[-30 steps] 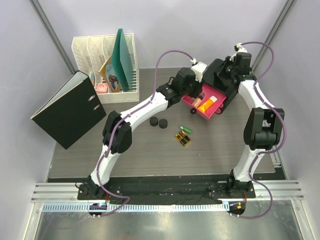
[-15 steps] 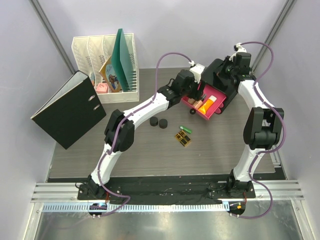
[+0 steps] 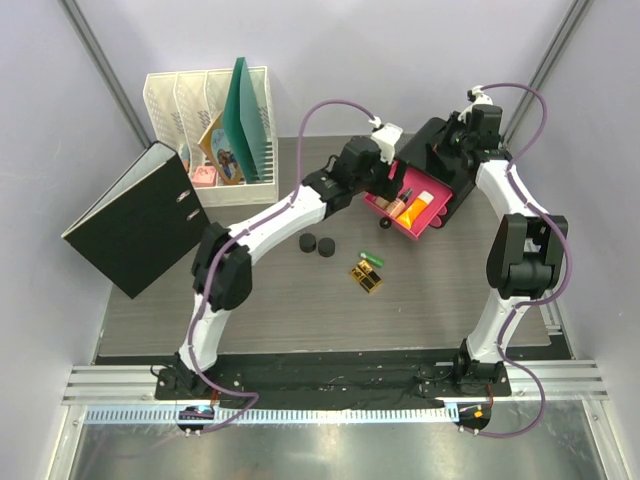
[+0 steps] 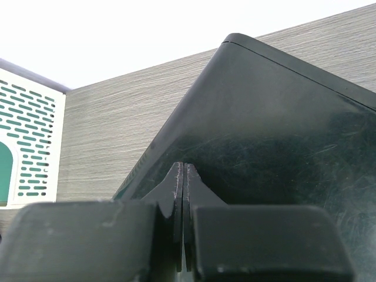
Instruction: Organize the makeup
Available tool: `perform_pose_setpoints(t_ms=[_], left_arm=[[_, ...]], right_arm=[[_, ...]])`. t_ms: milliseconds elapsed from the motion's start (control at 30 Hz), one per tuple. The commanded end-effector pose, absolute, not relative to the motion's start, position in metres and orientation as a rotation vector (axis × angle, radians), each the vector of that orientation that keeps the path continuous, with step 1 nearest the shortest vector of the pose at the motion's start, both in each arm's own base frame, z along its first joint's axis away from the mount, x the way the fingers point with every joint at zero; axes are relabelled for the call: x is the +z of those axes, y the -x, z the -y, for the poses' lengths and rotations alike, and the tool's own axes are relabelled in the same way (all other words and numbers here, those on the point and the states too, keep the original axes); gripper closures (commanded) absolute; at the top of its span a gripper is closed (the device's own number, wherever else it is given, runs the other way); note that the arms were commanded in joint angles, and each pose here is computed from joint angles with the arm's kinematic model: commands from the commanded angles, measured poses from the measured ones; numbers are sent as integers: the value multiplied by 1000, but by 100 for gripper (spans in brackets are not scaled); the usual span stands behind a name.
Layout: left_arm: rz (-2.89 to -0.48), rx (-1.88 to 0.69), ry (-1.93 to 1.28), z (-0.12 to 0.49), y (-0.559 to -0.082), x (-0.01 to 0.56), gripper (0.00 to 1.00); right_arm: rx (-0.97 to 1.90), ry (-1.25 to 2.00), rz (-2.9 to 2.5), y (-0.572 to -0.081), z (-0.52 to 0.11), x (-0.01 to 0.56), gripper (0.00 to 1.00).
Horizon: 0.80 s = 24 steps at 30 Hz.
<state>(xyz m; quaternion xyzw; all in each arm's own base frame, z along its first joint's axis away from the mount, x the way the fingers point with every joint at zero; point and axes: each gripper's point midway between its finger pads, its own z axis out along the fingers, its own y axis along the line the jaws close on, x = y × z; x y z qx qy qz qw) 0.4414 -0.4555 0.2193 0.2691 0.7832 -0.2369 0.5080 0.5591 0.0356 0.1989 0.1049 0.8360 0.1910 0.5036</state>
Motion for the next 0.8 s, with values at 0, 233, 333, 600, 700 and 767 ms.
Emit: perform_pose_setpoints(t_ms=[0,233,333,600,700,767], left_arm=[[-1840,-670,-551,415,-427,283,21],[-2012,-801,-494,376,-393,244,45],[-2123,-783,-494,365,-377,213,49],[-2382,-840,-474,367,-349,136,63],[-2385,-905,-468,381,-347,124,63],[-2358,-953,-465,392,-350,122,64]], right_arm=[[366,-407,-2652,-454,-35,32,99],[366,-407,-2652,-454,-35,32,99],[360,-409,-2652,-454,-35,32,99],[364,-407,-2651,-455,-35,33,99],[366,-404,-2649,-454,-35,34,99],[367,-405,-2646,-454,-35,35,99]])
